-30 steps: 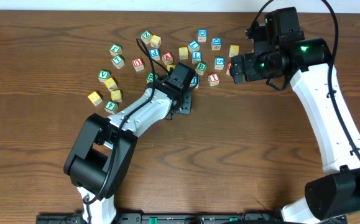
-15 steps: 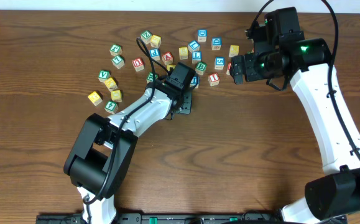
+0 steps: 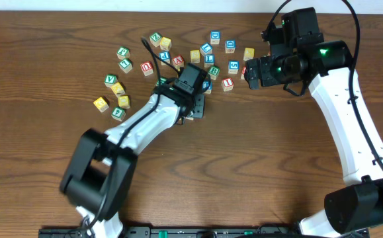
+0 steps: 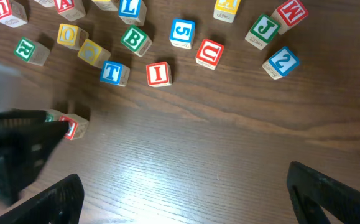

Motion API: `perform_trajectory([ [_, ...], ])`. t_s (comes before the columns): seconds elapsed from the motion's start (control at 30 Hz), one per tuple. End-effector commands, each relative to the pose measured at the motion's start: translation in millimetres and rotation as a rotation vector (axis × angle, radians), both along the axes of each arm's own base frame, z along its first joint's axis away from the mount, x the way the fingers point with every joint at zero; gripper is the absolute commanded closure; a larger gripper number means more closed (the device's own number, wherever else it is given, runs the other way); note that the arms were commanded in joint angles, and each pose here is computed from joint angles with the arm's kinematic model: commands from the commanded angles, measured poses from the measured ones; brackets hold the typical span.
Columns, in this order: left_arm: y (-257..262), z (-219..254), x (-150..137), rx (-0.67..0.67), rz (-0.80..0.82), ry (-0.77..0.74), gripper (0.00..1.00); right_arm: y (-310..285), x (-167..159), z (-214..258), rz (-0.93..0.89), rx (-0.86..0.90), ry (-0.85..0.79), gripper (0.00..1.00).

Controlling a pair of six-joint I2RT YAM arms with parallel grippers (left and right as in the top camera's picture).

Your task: Spell out NEURIPS

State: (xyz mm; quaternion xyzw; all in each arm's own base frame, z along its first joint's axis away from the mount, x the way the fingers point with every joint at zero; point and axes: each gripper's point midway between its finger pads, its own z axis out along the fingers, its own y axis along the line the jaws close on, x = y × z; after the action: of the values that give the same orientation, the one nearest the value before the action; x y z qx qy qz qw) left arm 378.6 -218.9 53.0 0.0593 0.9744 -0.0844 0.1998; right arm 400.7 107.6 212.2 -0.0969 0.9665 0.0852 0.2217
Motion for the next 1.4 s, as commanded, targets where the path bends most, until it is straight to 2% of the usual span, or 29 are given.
perform_trajectory([
  [0.0, 5.5, 71.2, 12.4, -0.066, 0.02, -0.142, 0.62, 3.0, 2.2, 7.8, -0.017, 0.024, -0.015, 0.01],
  [0.13, 28.9, 101.6, 11.4, -0.083, 0.066, -0.18, 0.62, 13.2, 1.2, 9.3, 0.001, 0.076, -0.008, 0.01],
  [0.23, 58.2, 116.9, 9.3, -0.078, 0.126, -0.184, 0.62, 23.1, 4.0, 7.6, -0.003, 0.111, -0.003, 0.09],
  [0.33, 104.9, 118.1, 5.6, -0.048, 0.229, -0.141, 0.64, 42.2, 6.8, -8.0, -0.014, 0.129, 0.037, 0.25],
  [0.4, 130.3, 112.2, 2.0, -0.025, 0.288, -0.099, 0.68, 53.1, 6.9, -20.0, -0.01, 0.129, 0.067, 0.31],
  [0.53, 161.7, 104.3, -4.7, 0.004, 0.353, -0.046, 0.69, 69.7, 7.6, -45.4, -0.016, 0.127, 0.128, 0.42],
  [0.77, 174.6, 100.4, -7.3, 0.015, 0.38, -0.024, 0.69, 111.6, 8.0, -92.6, 0.04, 0.109, 0.193, 0.63],
  [0.87, 174.7, 96.3, -8.2, 0.019, 0.38, -0.013, 0.69, 128.3, 6.8, -112.6, 0.057, 0.103, 0.216, 0.79],
  [1.07, 175.3, 89.6, -12.2, 0.026, 0.379, 0.007, 0.69, 148.9, -2.3, -147.8, 0.09, 0.075, 0.272, 0.96],
  [1.37, 175.1, 89.6, -12.3, 0.026, 0.379, 0.007, 0.68, 168.2, -4.9, -164.9, 0.128, 0.037, 0.25, 0.98],
])
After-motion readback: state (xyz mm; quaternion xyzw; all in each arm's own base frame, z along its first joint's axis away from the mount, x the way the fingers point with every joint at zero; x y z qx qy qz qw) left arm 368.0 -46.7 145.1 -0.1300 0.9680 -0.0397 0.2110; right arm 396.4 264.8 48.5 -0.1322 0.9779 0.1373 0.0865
